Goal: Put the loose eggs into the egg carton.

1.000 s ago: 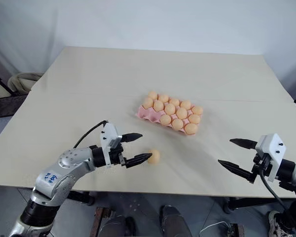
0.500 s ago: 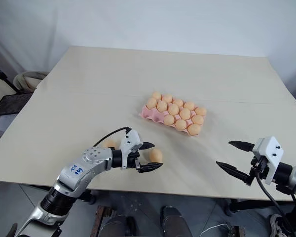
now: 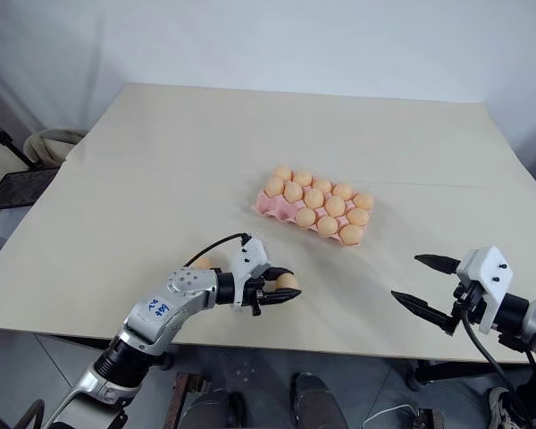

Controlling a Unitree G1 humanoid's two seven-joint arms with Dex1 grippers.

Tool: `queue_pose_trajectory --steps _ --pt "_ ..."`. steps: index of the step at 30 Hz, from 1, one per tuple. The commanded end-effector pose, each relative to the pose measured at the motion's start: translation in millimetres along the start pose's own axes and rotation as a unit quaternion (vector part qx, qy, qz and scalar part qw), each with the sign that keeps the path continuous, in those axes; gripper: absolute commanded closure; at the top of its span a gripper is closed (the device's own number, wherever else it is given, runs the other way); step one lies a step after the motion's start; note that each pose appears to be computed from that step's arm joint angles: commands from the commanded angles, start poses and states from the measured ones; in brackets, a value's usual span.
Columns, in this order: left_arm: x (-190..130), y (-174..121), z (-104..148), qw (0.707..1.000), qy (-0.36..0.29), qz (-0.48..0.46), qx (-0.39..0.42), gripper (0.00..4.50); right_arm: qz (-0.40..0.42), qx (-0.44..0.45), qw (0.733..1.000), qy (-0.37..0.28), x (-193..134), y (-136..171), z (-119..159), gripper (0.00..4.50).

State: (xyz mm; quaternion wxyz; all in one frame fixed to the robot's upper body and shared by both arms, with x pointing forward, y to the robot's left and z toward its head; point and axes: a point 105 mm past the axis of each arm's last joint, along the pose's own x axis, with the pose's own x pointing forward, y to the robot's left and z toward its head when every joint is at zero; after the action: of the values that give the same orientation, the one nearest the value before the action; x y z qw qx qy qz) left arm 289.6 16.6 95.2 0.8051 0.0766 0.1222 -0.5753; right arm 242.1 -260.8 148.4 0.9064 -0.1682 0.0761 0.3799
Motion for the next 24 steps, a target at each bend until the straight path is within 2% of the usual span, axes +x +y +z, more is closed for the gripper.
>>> queue_pose_trajectory --steps 1,5,8,14,18,24 --pt "-3.9 6.9 30.4 0.998 -0.049 0.012 0.025 2.42 -0.014 -0.014 1.000 -0.010 -2.4 -5.2 6.7 0.00" --pt "-14.4 36.1 75.7 0.990 -0.116 0.066 0.050 2.42 -0.015 -0.014 1.000 -0.011 -1.8 -5.4 6.5 0.00" --pt "-18.6 59.4 90.4 0.983 -0.133 0.106 0.066 2.42 -0.016 -0.016 1.000 -0.017 -1.5 -6.1 7.7 0.00" --pt "-8.2 100.9 84.4 0.978 -0.113 0.161 0.069 2.42 -0.022 -0.020 0.999 -0.026 -5.7 -6.0 9.4 0.00" --pt "3.0 110.4 82.5 0.976 -0.114 0.172 0.065 2.42 -0.027 -0.018 0.999 -0.024 -8.7 -3.4 7.3 0.00" --pt "18.7 114.3 92.5 0.975 -0.129 0.165 0.072 2.42 -0.036 -0.013 0.999 -0.020 -12.4 -0.6 4.6 0.00"
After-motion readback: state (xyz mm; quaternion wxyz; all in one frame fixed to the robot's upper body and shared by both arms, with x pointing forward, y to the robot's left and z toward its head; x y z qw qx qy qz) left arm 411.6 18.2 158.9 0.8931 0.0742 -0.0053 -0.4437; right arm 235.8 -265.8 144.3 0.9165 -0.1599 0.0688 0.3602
